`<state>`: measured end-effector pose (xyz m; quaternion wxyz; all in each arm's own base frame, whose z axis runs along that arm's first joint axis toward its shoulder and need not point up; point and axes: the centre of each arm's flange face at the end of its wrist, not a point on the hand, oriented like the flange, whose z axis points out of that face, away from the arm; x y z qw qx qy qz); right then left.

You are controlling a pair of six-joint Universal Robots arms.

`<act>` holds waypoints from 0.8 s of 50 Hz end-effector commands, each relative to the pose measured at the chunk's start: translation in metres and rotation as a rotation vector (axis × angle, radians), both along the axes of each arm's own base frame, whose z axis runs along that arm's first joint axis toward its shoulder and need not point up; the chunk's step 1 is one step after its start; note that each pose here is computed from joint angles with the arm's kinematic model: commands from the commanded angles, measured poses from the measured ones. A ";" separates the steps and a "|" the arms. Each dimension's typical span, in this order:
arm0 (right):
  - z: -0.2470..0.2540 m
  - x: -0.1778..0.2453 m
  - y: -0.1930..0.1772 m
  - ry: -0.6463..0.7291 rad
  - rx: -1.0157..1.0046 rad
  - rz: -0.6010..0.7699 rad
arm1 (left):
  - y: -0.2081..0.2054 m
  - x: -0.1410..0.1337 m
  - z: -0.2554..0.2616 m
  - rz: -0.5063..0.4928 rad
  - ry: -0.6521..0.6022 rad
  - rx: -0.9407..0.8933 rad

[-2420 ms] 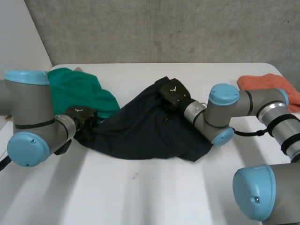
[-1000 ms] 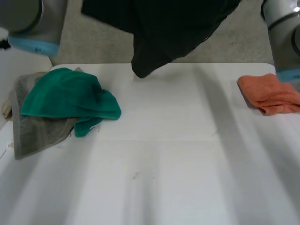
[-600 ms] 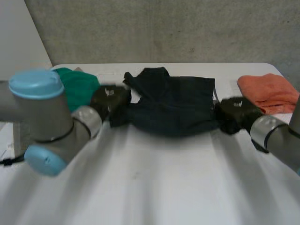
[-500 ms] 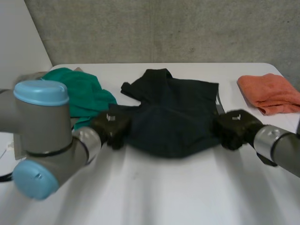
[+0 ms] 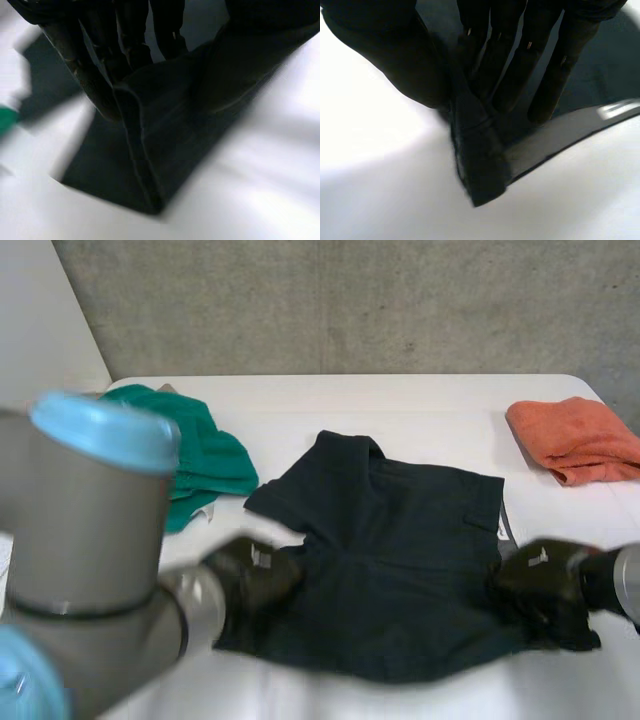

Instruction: Fold the laundry.

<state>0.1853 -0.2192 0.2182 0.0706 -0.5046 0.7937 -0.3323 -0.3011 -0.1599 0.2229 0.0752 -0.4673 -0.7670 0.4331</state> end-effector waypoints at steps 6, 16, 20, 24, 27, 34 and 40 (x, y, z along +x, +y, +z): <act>-0.012 0.030 -0.106 -0.236 -0.480 -0.227 | -0.168 -0.066 0.028 0.067 0.296 -0.563; -0.051 0.058 -0.186 -0.254 -0.845 -0.295 | -0.223 -0.093 -0.025 0.118 0.325 -0.623; -0.078 0.070 -0.194 -0.225 -0.829 -0.271 | -0.220 -0.101 -0.039 0.124 0.345 -0.614; -0.083 0.075 -0.186 -0.220 -0.752 -0.261 | -0.202 -0.117 -0.041 0.082 0.366 -0.595; -0.074 0.075 -0.178 -0.240 -0.690 -0.279 | -0.201 -0.116 -0.028 0.084 0.388 -0.626; -0.031 0.054 -0.143 -0.299 -0.471 -0.400 | -0.202 -0.096 -0.004 0.136 0.407 -0.637; -0.036 0.030 -0.109 -0.224 -0.249 -0.463 | -0.182 -0.075 0.010 0.186 0.462 -0.531</act>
